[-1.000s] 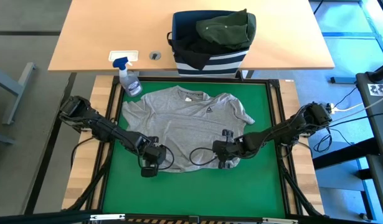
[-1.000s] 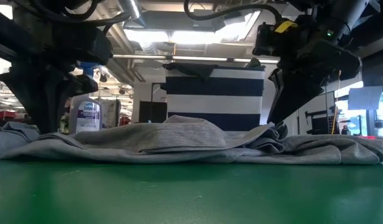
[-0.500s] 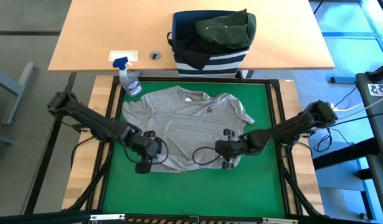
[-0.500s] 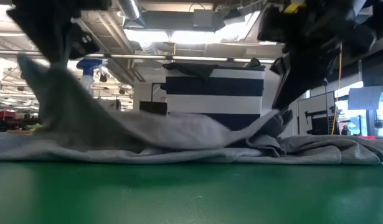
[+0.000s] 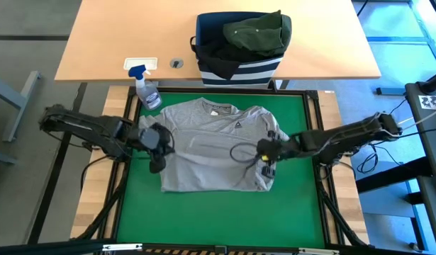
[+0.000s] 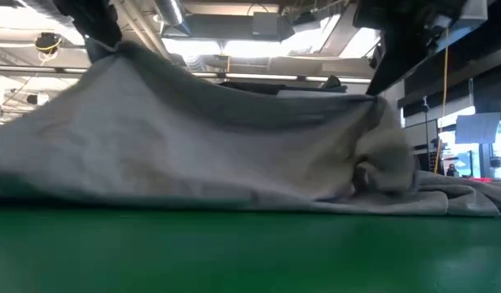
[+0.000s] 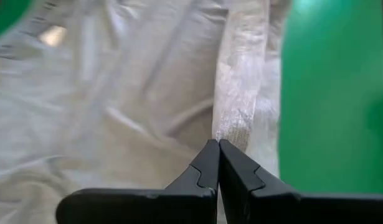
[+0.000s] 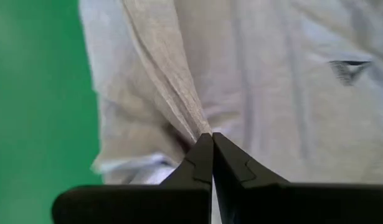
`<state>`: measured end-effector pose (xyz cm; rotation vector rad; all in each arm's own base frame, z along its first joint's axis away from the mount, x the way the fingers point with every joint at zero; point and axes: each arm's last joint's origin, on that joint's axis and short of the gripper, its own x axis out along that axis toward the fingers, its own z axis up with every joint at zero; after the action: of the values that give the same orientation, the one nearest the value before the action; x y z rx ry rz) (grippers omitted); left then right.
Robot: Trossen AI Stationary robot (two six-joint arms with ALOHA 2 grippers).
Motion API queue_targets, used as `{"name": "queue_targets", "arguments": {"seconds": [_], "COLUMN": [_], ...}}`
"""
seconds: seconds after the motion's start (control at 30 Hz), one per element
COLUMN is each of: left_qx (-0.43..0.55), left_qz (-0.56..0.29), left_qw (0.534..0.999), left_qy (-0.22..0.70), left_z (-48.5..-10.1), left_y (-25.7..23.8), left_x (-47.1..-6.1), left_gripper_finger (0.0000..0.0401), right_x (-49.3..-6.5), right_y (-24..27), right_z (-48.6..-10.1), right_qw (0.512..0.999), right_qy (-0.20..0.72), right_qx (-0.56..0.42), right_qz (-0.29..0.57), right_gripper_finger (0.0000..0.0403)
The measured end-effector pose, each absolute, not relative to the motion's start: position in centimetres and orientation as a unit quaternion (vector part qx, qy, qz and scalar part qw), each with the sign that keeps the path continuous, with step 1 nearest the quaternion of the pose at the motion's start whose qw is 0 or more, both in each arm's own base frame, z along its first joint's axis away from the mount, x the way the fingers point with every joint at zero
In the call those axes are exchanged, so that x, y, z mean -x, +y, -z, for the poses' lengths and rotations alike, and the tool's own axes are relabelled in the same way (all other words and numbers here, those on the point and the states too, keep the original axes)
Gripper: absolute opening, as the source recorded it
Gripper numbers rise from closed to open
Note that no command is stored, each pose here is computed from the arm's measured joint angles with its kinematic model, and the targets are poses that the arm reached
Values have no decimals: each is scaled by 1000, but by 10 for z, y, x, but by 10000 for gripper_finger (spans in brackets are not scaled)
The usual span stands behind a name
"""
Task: Fold Laundry from Bin
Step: Fold the gray shirt
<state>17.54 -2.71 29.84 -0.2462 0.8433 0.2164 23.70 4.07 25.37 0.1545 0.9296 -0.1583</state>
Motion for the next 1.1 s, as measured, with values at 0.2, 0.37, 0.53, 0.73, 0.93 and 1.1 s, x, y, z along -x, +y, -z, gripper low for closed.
{"name": "queue_targets", "arguments": {"seconds": [0.2, 0.37, 0.53, 0.73, 0.93, 1.1], "left_qx": [77, 20, -13, 15, 95, 163], "left_qz": [-180, -239, -263, -205, -88, -10], "left_qw": [899, 894, 896, 922, 939, 905], "left_qy": [391, 379, 358, 329, 318, 393], "left_z": [-304, -309, -314, -336, -359, -344], "left_y": [0, 24, 44, 44, 10, -37], "left_x": [-164, -162, -164, -162, -159, -160], "left_gripper_finger": [0, 0, 0, 0, 0, 0], "right_x": [-234, -231, -228, -225, -231, -228], "right_y": [4, -28, -57, -54, 4, 82], "right_z": [-262, -266, -267, -293, -317, -300], "right_qw": [890, 889, 886, 909, 922, 899], "right_qy": [430, 416, 402, 367, 339, 376], "right_qx": [-93, -97, -107, -153, -186, -205], "right_qz": [122, 168, 205, 129, 5, -89], "right_gripper_finger": [1, 1, 1, 1, 1, 1]}}
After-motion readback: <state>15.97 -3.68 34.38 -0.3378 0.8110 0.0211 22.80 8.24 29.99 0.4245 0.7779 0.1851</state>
